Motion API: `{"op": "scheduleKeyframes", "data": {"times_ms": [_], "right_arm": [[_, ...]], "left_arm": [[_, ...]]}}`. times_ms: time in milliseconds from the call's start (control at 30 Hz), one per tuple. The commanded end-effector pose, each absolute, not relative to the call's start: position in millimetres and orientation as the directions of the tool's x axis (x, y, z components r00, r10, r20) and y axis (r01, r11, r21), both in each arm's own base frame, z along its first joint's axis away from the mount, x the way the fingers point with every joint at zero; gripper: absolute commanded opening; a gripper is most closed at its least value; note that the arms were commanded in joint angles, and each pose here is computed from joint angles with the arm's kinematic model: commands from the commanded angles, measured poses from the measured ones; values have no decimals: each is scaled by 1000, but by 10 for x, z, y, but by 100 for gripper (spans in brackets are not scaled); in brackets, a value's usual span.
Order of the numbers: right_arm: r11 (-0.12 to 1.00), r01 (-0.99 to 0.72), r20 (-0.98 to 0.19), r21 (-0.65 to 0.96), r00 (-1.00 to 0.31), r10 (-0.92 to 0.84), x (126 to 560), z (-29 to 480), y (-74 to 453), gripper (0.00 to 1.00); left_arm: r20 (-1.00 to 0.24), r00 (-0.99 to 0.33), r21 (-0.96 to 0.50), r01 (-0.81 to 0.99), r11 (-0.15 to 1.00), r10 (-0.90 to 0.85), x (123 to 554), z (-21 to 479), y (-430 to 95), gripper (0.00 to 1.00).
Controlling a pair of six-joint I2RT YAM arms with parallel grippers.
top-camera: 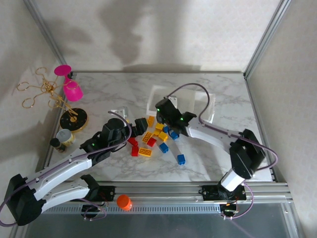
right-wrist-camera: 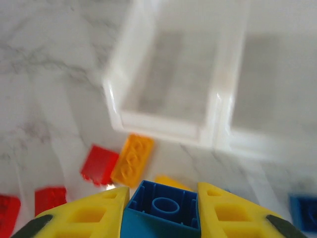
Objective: Sort the legos into containers by color
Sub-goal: Place the lego in the container, then pick up the lego from the bottom-center of the table.
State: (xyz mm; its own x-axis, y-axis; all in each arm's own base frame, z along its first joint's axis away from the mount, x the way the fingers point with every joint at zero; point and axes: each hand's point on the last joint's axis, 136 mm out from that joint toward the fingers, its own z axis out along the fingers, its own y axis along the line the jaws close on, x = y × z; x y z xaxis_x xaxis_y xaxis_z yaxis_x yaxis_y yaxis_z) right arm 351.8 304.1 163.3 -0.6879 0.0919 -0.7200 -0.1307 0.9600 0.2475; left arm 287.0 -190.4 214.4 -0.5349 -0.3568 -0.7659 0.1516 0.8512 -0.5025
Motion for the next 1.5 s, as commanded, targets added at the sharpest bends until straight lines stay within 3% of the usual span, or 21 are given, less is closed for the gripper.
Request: {"op": "scheduleKeyframes", "data": {"times_ms": [0, 333, 467, 667, 933, 1467], "right_arm": [[972, -163, -787, 171, -615, 35, 3946, 1671, 3143, 32], [989, -144, -798, 38, -600, -57, 4785, 1194, 3288, 33], [989, -150, -792, 6, -604, -87, 4899, 1122, 3293, 44], [986, -163, -817, 34, -573, -67, 4822, 1439, 3243, 61], [957, -250, -807, 150, -590, -28, 4292, 1834, 3100, 67], [862, -475, -651, 178, -713, -259, 2679, 1229, 2900, 77]], "left_arm": [[-769, -511, -492, 87, 866, -385, 2975, 2184, -1779, 100], [-743, -500, -523, 19, 852, -445, 3150, 2078, -1550, 100], [-735, -508, -523, 5, 852, -449, 3172, 2021, -1511, 100], [-733, -531, -511, 20, 859, -424, 3162, 1997, -1548, 100], [-708, -554, -559, 60, 827, -438, 3020, 2053, -1634, 100], [-610, -655, -619, 42, 784, -446, 2576, 1719, -1681, 100]]}}
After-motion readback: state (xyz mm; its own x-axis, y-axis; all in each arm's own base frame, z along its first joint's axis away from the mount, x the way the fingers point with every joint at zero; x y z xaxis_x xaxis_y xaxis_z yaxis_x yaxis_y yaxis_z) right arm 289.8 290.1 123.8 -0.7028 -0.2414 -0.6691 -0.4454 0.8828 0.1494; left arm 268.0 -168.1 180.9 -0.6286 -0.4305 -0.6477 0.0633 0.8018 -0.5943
